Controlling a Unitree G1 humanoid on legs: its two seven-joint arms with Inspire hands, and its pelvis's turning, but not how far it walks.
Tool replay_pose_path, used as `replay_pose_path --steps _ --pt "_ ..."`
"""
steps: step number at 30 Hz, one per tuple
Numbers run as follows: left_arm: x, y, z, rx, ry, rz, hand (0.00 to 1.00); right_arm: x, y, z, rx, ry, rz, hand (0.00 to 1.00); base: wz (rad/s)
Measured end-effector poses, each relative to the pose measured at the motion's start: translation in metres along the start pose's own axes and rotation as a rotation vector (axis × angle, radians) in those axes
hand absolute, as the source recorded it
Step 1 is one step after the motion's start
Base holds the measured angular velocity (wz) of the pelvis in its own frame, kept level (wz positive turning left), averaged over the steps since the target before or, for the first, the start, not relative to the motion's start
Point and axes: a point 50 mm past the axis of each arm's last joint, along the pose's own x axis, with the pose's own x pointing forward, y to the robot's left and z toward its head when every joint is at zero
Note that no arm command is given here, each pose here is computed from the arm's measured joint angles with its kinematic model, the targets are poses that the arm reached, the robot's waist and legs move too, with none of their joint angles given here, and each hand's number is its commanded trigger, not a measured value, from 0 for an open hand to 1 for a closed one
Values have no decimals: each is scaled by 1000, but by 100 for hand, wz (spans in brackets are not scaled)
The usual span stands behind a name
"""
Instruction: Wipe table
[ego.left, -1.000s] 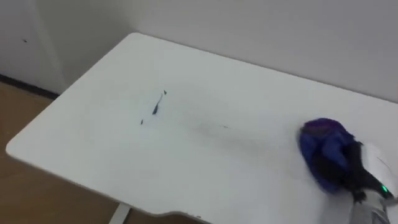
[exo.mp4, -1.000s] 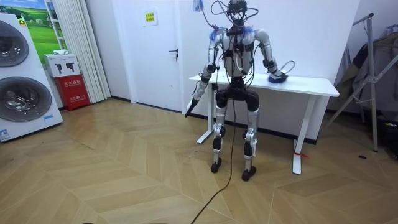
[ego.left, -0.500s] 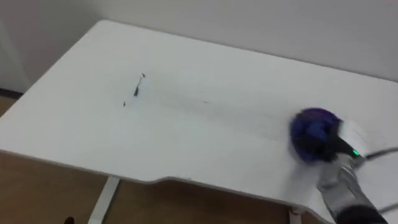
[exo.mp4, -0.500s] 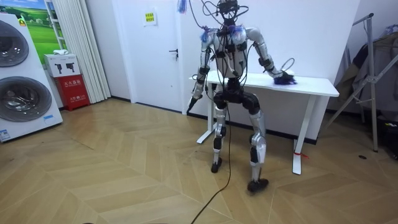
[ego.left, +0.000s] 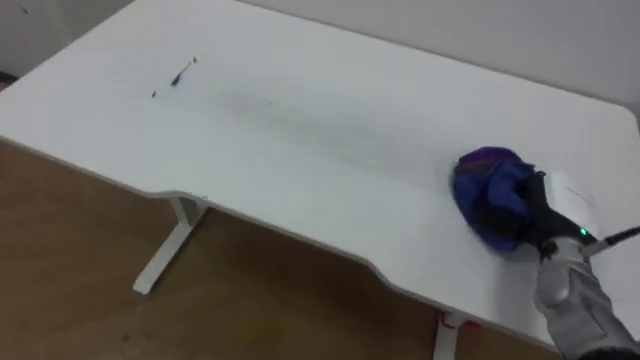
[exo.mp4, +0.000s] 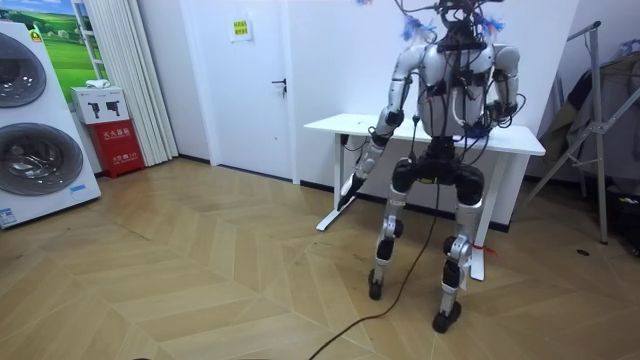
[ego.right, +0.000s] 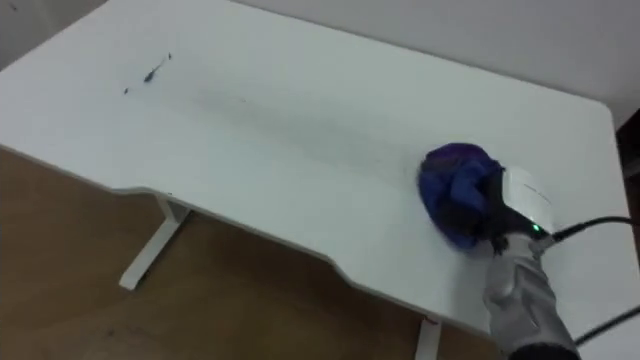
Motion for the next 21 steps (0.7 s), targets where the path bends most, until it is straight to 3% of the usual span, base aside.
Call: replay_pose_path --steps 4,7,9,13,17,21 --pt "-1 -5 14 -20 -41 10 0 9 1 50 -83 -161 39 100 -63" --pt "-5 -3 8 -60 -32 39 0 9 -2 46 -67 -162 37 100 -12" --pt "-5 1 1 -79 -4 56 0 5 -1 28 -38 -133 23 100 43" --pt "-7 15 -23 -120 69 110 0 -25 16 -38 80 41 -31 100 70" --pt "-12 31 -50 -146 123 166 0 -52 22 -92 108 237 -78 100 7" --pt "-11 32 -48 -153 105 158 0 -50 13 -103 112 298 -102 100 4"
